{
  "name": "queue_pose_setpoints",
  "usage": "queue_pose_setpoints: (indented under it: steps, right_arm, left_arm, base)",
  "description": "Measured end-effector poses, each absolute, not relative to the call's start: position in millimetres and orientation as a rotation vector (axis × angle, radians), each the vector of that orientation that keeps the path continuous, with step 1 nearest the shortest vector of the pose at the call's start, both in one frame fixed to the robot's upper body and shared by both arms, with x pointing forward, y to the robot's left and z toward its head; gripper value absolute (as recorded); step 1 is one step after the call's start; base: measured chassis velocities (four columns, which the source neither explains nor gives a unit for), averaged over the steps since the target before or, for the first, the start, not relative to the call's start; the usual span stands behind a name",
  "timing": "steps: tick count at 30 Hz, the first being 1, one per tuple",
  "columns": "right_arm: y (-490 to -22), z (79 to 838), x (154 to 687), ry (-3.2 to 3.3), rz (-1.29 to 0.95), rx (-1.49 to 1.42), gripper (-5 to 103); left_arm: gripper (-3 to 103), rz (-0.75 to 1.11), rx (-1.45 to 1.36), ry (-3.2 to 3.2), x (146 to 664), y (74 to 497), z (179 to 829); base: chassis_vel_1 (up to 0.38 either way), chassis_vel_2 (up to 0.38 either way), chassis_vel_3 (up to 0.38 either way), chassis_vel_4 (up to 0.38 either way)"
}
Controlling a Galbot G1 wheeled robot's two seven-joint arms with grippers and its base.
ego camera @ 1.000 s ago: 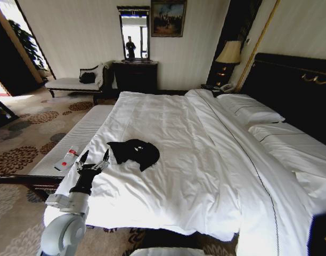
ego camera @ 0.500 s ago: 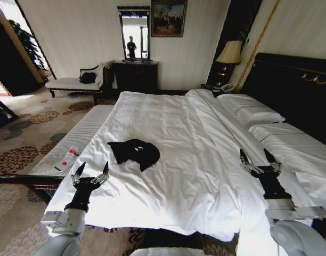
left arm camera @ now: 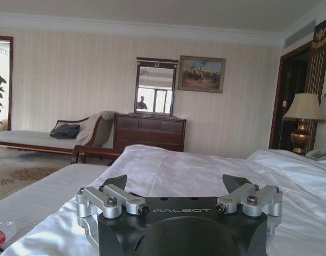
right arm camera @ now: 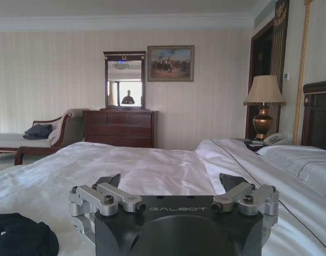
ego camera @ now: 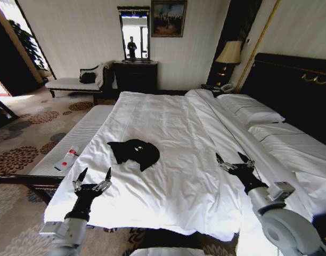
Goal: Fold the clothes on the bed.
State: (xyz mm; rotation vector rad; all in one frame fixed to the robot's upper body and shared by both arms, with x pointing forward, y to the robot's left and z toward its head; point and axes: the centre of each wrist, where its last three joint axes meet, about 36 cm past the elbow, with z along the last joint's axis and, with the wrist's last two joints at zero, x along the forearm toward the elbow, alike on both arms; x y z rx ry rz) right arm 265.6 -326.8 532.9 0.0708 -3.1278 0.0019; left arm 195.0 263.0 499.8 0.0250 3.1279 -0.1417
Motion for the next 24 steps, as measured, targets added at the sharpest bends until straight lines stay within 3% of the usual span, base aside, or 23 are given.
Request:
queue_pose_setpoints:
  steps: [24]
  right_arm:
    - [-324,497,230,-3.163,0.009,0.024,100]
  left_arm:
    - [100,-0.187,0.083,3.123,203,252,500]
  base:
    - [0.0,0.0,0.0,0.0]
